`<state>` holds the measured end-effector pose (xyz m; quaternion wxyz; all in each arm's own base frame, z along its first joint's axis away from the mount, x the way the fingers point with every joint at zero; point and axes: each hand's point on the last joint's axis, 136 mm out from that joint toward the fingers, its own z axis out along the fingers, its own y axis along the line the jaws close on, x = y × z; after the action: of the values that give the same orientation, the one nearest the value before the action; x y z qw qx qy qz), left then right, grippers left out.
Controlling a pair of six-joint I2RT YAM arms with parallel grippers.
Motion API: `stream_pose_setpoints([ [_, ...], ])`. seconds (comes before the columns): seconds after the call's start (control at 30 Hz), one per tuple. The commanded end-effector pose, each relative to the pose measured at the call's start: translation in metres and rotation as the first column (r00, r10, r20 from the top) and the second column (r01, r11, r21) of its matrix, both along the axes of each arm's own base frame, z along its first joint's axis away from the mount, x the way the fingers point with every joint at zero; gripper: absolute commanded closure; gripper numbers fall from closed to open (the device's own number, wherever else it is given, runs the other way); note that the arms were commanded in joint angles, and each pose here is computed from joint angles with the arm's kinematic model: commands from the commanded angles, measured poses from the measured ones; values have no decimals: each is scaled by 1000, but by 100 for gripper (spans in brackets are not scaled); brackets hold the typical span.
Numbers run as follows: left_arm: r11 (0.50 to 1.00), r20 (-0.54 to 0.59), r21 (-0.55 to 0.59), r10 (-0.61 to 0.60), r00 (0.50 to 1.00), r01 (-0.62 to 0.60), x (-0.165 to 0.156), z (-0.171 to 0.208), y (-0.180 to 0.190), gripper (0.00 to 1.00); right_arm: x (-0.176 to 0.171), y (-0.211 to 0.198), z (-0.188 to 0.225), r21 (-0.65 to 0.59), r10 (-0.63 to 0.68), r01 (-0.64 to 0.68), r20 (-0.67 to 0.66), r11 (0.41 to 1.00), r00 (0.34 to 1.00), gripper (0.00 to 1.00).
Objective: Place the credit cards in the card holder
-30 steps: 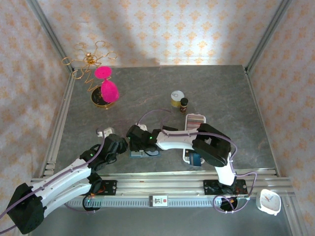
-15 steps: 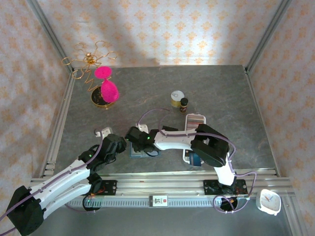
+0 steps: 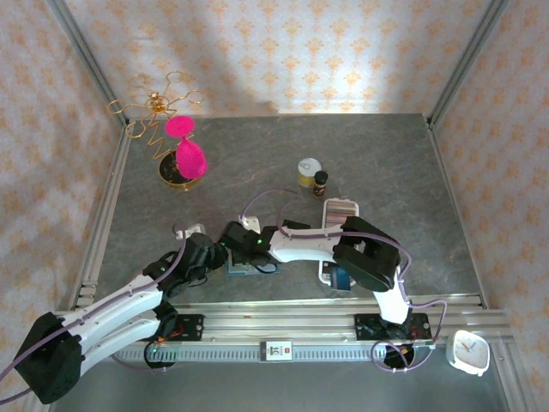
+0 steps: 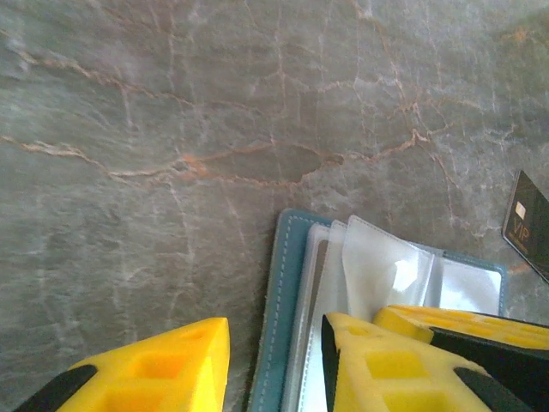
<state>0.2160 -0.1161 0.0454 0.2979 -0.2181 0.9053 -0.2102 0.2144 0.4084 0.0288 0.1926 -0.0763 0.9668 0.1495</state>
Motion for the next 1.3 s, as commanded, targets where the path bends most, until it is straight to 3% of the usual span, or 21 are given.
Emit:
stream_pose_setpoints([
  [0.0,995,24,-88,-43,999,45,6,10,-18,65,-10,-25,-23,-63,-35,33,-39,997,999,100],
  [0.3,966,22,-250,-60,998,64,8,15,-38,65,-14,-28,-23,32,-55,57,-66,998,996,100],
  [0.5,965,-12,-259,-57,998,52,8,7,-41,66,-14,-27,-22,45,-54,56,-64,997,996,100],
  [0.73,961,-50,-274,-65,997,49,8,-1,-46,76,-14,-25,-18,71,-56,60,-59,996,997,100],
  [1.03,955,-59,-292,-63,996,43,9,-2,-49,77,-13,-19,-11,119,-49,55,-51,991,997,100],
  [1.27,949,-59,-309,-78,995,56,9,-1,-54,96,-7,-11,15,199,-43,42,1,979,999,100],
])
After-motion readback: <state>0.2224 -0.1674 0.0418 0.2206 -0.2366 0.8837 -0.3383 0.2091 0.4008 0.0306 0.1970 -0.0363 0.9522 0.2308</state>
